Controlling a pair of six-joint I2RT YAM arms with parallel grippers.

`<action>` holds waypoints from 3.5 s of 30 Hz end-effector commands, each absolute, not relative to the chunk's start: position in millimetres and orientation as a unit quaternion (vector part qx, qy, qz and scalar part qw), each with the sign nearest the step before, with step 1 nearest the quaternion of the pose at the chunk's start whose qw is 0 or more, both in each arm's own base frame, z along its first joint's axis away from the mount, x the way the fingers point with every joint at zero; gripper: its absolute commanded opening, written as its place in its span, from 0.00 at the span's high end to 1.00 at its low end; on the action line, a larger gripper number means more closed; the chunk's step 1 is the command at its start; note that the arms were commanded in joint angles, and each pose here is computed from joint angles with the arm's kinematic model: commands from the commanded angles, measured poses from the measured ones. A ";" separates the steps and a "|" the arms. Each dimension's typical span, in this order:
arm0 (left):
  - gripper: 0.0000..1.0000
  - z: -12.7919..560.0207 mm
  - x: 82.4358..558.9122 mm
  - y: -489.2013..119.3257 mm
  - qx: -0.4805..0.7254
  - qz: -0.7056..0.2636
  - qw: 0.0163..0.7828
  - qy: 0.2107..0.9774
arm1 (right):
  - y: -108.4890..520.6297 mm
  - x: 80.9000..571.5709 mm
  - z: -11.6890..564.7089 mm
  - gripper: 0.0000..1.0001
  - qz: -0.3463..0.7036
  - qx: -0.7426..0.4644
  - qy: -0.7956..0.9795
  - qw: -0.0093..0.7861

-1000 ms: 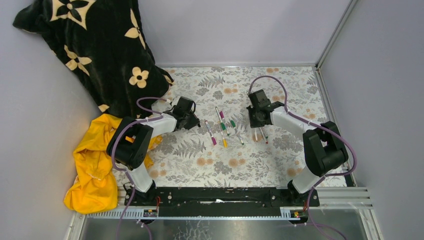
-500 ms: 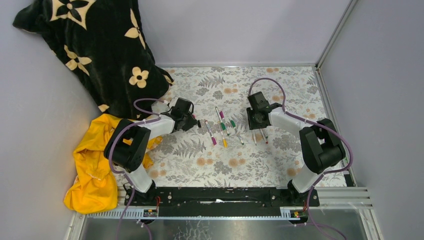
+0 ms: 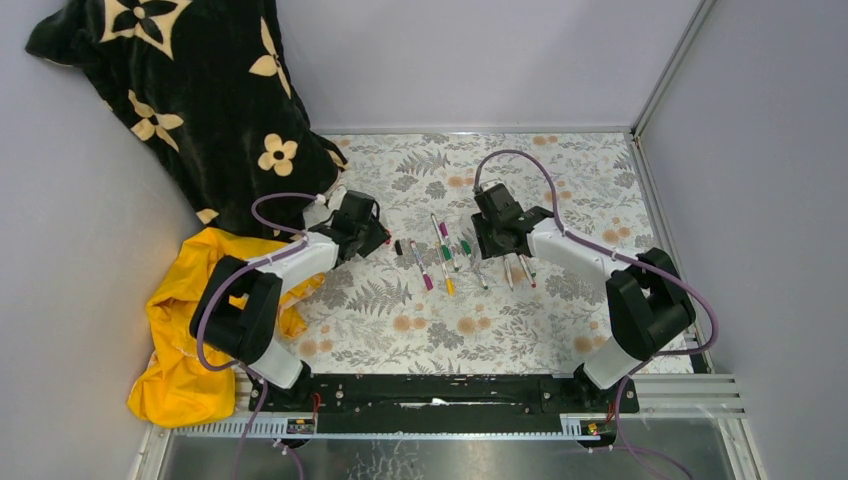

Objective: Open the pen caps

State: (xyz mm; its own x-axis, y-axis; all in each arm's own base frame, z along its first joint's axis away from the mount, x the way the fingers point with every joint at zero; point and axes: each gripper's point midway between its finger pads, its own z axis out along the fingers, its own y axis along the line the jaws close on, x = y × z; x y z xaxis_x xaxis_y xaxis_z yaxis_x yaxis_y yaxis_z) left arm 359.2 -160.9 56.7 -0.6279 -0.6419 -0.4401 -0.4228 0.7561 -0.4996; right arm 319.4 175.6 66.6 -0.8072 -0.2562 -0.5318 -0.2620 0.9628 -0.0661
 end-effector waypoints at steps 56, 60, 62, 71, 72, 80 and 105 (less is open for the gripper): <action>0.30 129.2 361.2 -265.9 -0.201 -0.462 0.266 0.822 | 267.9 276.0 99.4 1.00 0.208 -0.181 0.922 0.272; 0.30 130.7 360.0 -281.3 -0.184 -0.471 0.262 0.822 | 275.8 273.0 104.0 1.00 0.223 -0.184 0.918 0.273; 0.30 130.6 359.7 -288.3 -0.177 -0.474 0.258 0.823 | 279.4 271.8 105.3 1.00 0.228 -0.184 0.916 0.274; 0.30 123.9 356.9 -306.9 -0.170 -0.480 0.246 0.825 | 288.5 270.7 111.0 1.00 0.246 -0.186 0.910 0.276; 0.30 123.1 356.7 -308.3 -0.169 -0.480 0.245 0.825 | 289.5 270.4 112.1 1.00 0.248 -0.186 0.909 0.277; 0.37 119.4 355.8 -316.6 -0.167 -0.486 0.241 0.823 | 291.6 270.4 115.8 1.00 0.254 -0.186 0.907 0.280; 0.90 122.8 351.1 -324.9 -0.148 -0.510 0.240 0.812 | 291.4 271.2 120.6 1.00 0.256 -0.183 0.904 0.288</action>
State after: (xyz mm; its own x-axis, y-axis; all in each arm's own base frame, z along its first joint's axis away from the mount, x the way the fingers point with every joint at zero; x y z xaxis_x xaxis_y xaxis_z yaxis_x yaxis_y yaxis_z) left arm 348.1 -312.5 100.7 -0.8364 -0.5070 -0.2084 -0.0835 0.4936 -0.8657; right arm 263.3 276.8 87.6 -0.8112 -0.2194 -0.5421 -0.4447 0.8334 0.3282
